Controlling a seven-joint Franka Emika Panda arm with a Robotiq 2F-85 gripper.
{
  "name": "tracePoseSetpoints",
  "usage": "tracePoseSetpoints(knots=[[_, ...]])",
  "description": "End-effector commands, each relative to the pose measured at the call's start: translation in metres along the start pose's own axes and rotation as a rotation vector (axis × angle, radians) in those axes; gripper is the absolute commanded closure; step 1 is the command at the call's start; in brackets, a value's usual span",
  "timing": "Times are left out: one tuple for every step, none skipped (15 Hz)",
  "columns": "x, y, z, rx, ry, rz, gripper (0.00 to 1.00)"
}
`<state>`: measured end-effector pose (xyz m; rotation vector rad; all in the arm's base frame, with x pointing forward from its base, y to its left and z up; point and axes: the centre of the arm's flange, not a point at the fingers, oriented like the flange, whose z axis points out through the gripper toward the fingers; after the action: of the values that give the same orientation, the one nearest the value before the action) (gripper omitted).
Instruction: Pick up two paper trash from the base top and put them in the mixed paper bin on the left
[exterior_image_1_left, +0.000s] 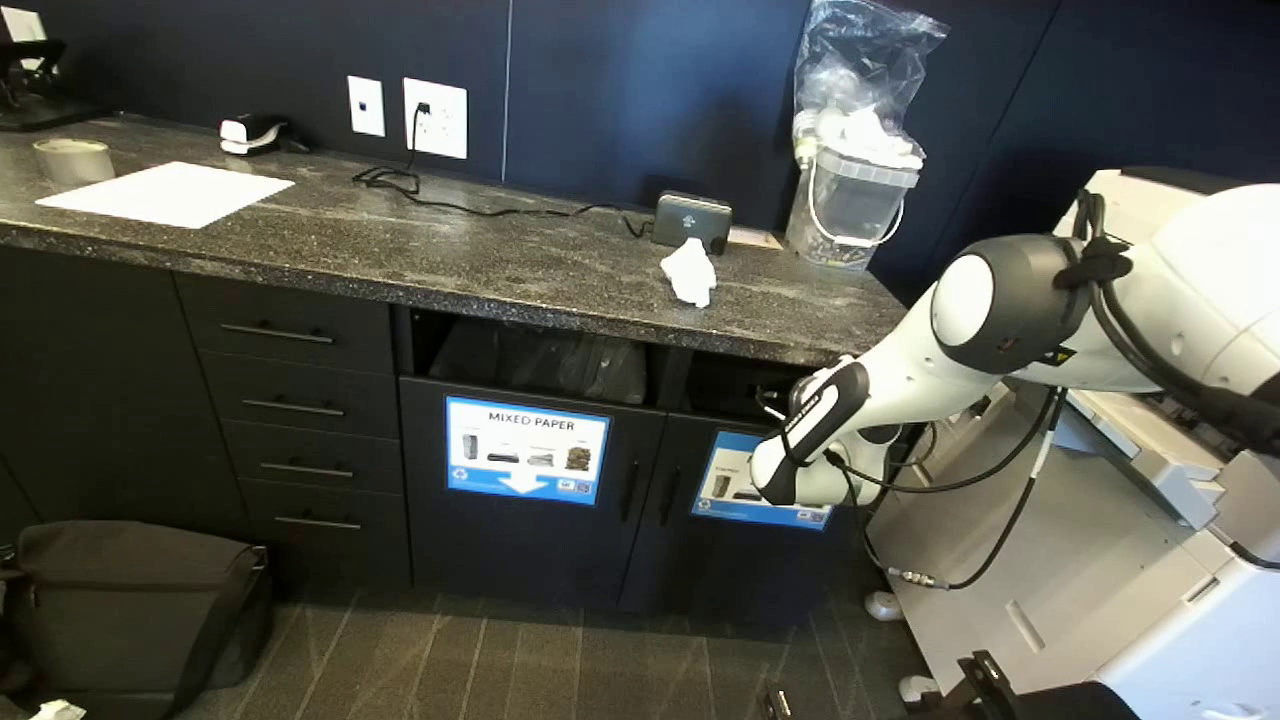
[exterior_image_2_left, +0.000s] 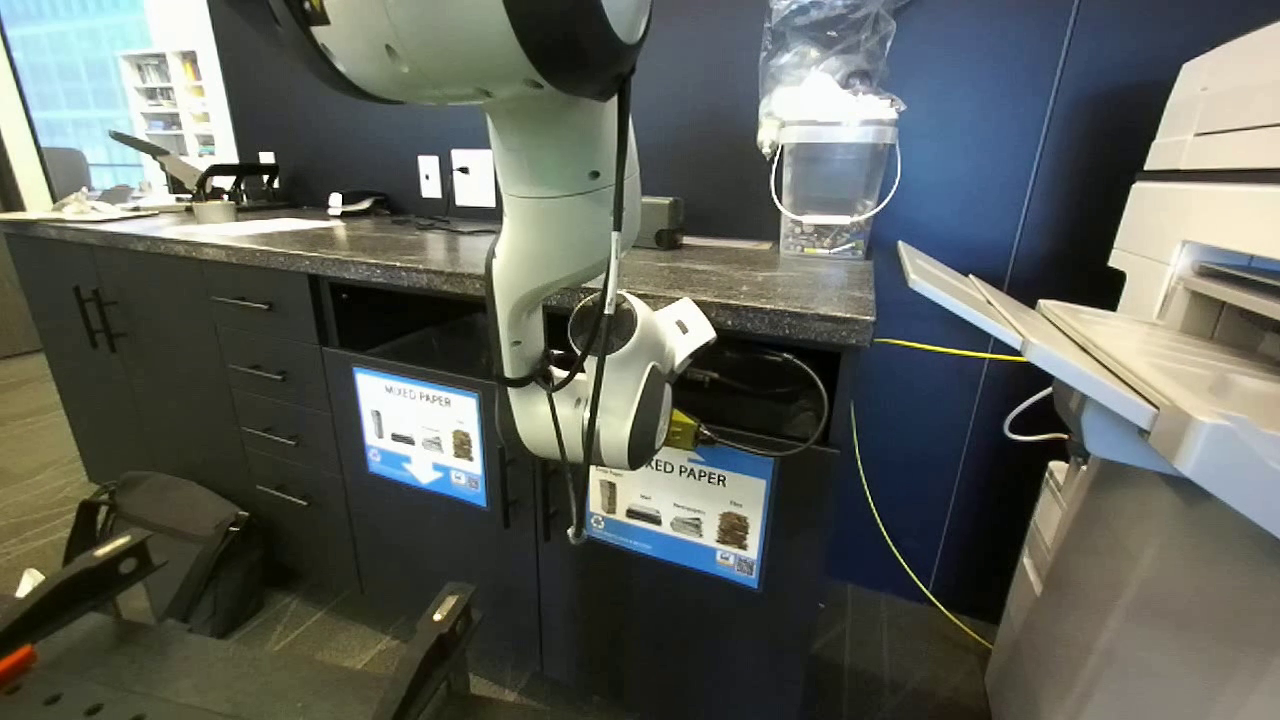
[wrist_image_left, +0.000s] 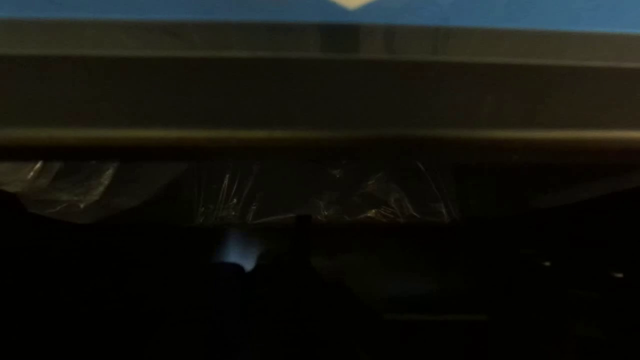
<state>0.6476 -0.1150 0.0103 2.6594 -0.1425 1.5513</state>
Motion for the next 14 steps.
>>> tracePoseSetpoints(knots=[[0.008,-0.002,-0.01,-0.006,0.012,0.018,0.0],[0.007,-0.003,-0.014,-0.011,0.012,0.018,0.0],[0.005,-0.005,-0.019,-0.018,0.013,0.02,0.0],[0.002,-0.007,-0.026,-0.027,0.017,0.025,0.0],[-0.001,-0.01,-0.032,-0.034,0.022,0.034,0.0],[-0.004,-0.013,-0.039,-0.048,0.025,0.042,0.0],[-0.007,-0.015,-0.045,-0.059,0.028,0.05,0.0],[-0.009,-0.017,-0.053,-0.07,0.031,0.058,0.0],[-0.01,-0.02,-0.061,-0.079,0.032,0.062,0.0],[-0.013,-0.024,-0.067,-0.093,0.035,0.069,0.0],[-0.013,-0.027,-0.077,-0.109,0.037,0.076,0.0],[-0.013,-0.03,-0.084,-0.121,0.036,0.077,0.0],[-0.014,-0.034,-0.091,-0.136,0.031,0.079,0.0],[-0.012,-0.038,-0.099,-0.147,0.015,0.078,0.0]])
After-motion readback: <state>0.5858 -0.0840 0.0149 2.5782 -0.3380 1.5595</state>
